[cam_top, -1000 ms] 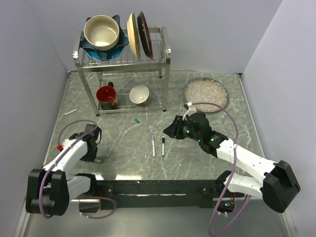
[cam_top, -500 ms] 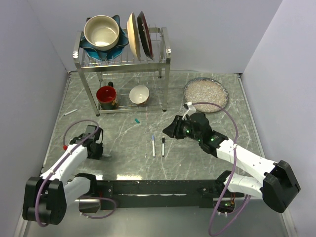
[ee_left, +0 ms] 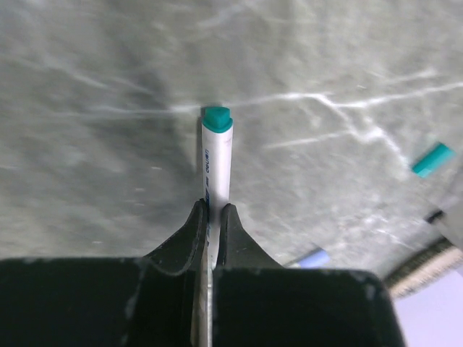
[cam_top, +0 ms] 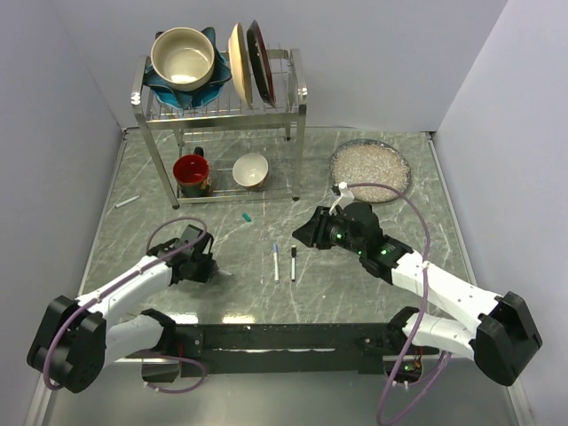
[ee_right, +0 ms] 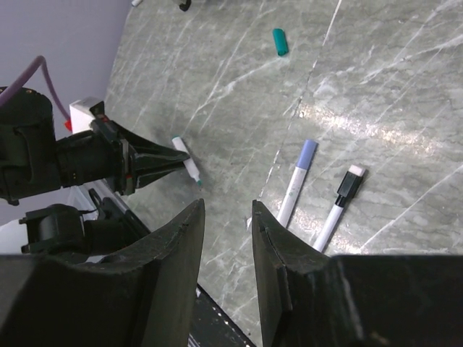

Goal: Insert the pens into the pen caps

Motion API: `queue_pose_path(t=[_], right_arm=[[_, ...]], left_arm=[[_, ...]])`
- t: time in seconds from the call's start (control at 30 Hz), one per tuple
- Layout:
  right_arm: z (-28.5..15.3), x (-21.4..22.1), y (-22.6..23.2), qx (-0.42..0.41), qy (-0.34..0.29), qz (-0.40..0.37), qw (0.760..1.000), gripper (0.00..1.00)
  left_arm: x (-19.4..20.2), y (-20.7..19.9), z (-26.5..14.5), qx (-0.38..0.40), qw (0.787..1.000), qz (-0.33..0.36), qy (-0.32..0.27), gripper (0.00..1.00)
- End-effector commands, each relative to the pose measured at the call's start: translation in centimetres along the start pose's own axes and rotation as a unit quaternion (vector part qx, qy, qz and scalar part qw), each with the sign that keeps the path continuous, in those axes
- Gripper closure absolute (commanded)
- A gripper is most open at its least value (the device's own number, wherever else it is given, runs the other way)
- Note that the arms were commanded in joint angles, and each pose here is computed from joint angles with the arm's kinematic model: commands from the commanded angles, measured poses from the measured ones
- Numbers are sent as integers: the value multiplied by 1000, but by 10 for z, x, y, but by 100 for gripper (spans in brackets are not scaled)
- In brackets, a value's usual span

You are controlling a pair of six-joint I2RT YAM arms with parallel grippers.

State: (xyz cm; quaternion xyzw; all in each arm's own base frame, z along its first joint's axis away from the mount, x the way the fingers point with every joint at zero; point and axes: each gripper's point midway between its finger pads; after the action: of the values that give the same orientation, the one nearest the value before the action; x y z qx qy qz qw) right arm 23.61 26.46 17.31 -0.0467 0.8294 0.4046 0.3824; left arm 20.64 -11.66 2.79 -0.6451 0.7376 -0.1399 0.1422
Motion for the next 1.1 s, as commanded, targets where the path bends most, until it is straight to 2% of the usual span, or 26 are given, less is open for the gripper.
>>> queue_pose_path(t=[0.0,0.1,0.27,0.7,0.8,0.83,0.93,1.0,1.07], right_arm=[[-7,-12,10,-16,-28,-14,999,59],[-8,-12,9,-14,-30,-16,999,59],[-11,-13,11,-19,-35,-17,999,59],[-19,-18,13,-19,-49,-19,998,59],[-20,-18,13,-17,-50,-21,998,59],[-20,-18,12,-15,-50,-22,998,59],[-22,-20,12,-13,-52,-25,998,59],[-24,-22,11,-9,-56,-27,998,59],[-25,-24,11,-7,-59,-29,998,59]], left_arm=[[14,-39,-8,58,998,-21,23,93],[17,-37,-6,39,999,-4,18,87],[25,-29,0,26,999,-5,37,89],[23,-21,10,-24,1000,18,5,84],[26,-17,15,-42,998,35,9,76],[27,-17,16,-43,998,41,11,67],[26,-17,13,-50,997,63,6,56],[24,-24,4,-34,996,78,-1,50],[20,-33,-12,-11,996,91,-7,40]])
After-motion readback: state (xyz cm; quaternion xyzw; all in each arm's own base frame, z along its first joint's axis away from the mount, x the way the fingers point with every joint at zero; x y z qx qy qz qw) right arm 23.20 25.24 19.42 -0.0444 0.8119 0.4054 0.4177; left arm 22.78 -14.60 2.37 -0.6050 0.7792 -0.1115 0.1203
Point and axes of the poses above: each gripper's point midway between its finger pads, its own z axis out along the fingers, its own y axis along the line the jaws close on, x = y × z, and after that the axes turned 2 degrees about -z, right-handed
